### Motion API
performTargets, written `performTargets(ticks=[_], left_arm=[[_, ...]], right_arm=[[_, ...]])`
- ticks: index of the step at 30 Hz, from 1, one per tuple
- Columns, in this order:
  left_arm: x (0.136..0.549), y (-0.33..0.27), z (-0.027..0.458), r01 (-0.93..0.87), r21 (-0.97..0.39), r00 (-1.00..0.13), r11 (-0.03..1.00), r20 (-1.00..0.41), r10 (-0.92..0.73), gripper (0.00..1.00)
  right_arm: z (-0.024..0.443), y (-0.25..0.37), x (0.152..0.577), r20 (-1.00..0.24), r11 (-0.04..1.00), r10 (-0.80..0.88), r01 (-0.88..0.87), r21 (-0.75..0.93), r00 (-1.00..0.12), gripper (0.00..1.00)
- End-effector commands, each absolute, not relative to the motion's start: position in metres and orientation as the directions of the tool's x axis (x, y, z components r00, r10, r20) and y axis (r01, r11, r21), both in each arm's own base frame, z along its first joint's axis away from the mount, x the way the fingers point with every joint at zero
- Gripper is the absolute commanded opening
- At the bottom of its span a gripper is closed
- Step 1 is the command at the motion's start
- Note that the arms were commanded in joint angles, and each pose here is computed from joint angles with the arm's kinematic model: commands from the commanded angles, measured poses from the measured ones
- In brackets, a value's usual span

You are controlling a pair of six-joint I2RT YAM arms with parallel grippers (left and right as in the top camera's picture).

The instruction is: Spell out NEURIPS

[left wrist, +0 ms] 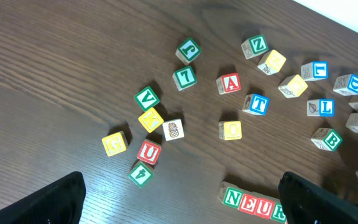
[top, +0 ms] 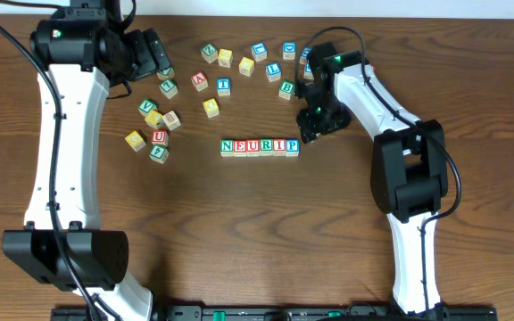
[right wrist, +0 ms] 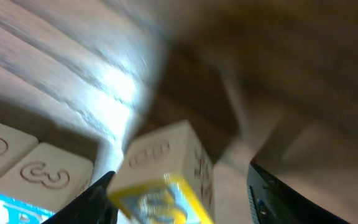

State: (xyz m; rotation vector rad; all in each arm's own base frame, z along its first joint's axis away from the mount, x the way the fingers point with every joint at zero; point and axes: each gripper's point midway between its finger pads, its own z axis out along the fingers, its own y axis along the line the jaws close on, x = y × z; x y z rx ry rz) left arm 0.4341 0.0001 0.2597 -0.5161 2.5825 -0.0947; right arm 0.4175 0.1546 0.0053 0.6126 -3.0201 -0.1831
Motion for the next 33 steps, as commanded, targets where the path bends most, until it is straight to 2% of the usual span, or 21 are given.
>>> performTargets(ticks=[1, 5, 11, 15, 17, 19, 26, 33], left_arm=[[0.434, 0.004, 0.254, -0.346, -0.140, -0.810, 0.928, -0.455, -0.371, 0.98], [0.434, 0.004, 0.254, -0.346, -0.140, -0.810, 0.928, -0.455, -0.371, 0.98], [0.434, 0.004, 0.254, -0.346, -0.140, -0.810, 0.928, -0.455, -0.371, 0.98], [0.434, 0.004, 0.254, -0.346, -0.140, -0.810, 0.928, -0.455, -0.371, 0.98], [0.434, 0.004, 0.254, -0.346, -0.140, -0.810, 0.928, -0.455, -0.371, 0.98], [0.434, 0.004, 0.254, -0.346, -0.140, -0.810, 0.928, -0.455, -0.371, 0.98], [0.434, 0.004, 0.254, -0.346, -0.140, -0.810, 0.928, -0.455, -0.371, 0.98], [0.434, 0.004, 0.254, -0.346, -0.140, -0.810, 0.928, -0.455, -0.371, 0.98]], right_arm=[[0.003, 0.155, 0.408, 0.086, 0.967, -0.233, -0.222, 0.127, -0.969, 0.56], [0.003, 0.157, 0.415, 0.058, 0.965, -0.240, -0.231, 0.126, -0.969, 0.53], [0.002, 0.147, 0.442, -0.048, 0.918, -0.394, -0.395, 0.020, -0.918, 0.50], [0.001, 0.148, 0.440, -0.040, 0.910, -0.413, -0.414, 0.023, -0.910, 0.42], [0.001, 0.148, 0.436, -0.025, 0.920, -0.391, -0.391, 0.027, -0.920, 0.41], [0.001, 0.148, 0.430, -0.001, 0.946, -0.322, -0.322, 0.029, -0.947, 0.36], [0.002, 0.146, 0.414, 0.066, 0.986, -0.164, -0.163, 0.018, -0.984, 0.37], [0.002, 0.150, 0.407, 0.089, 0.988, -0.153, -0.152, 0.018, -0.984, 0.36]])
